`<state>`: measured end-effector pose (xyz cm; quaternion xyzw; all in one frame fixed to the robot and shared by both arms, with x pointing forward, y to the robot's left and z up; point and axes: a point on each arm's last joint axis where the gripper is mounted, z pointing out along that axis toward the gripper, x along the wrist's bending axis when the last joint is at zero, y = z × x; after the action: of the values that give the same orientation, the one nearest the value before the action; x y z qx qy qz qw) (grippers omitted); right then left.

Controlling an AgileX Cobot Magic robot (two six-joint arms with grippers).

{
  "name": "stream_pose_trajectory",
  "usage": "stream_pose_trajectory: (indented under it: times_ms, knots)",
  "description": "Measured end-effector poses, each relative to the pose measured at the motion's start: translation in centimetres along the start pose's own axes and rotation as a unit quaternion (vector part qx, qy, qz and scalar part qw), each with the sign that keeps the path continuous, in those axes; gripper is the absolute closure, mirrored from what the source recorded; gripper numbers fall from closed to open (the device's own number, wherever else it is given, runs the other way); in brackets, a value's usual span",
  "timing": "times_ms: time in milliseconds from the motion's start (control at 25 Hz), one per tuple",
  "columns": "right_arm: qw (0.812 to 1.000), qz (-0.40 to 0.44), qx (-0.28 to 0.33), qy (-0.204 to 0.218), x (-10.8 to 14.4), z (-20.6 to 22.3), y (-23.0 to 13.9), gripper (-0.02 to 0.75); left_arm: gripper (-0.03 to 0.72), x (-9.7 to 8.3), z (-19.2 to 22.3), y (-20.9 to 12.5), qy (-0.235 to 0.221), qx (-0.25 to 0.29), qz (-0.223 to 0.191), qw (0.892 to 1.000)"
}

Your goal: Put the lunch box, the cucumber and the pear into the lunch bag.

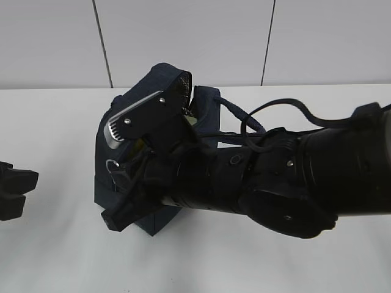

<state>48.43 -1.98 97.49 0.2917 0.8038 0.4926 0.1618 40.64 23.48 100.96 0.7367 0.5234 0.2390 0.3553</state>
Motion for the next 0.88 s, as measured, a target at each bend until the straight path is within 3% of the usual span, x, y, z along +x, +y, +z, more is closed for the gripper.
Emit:
stream_pose_trajectory:
  times_ms: [160,320,760,880]
  knots:
    - [1.0,0.0,0.001,0.0,0.0,0.0,0.0,0.738,0.412,-0.2,0.2,0.9,-0.007,0.03,-0.014,0.999]
    - [1.0,-0.001,0.002,0.0,0.0,0.0,0.0,0.738,0.412,-0.7,-0.1,1.3,-0.034,0.065,0.003,0.997]
    - [1.0,-0.001,0.01,-0.004,-0.1,-0.4,0.1,0.738,0.412,-2.4,-0.7,1.6,-0.134,0.077,0.073,0.985]
    - [1.0,-0.002,0.007,-0.005,-0.1,-0.6,0.4,0.738,0.412,-2.9,-0.8,1.6,-0.157,0.078,0.072,0.982]
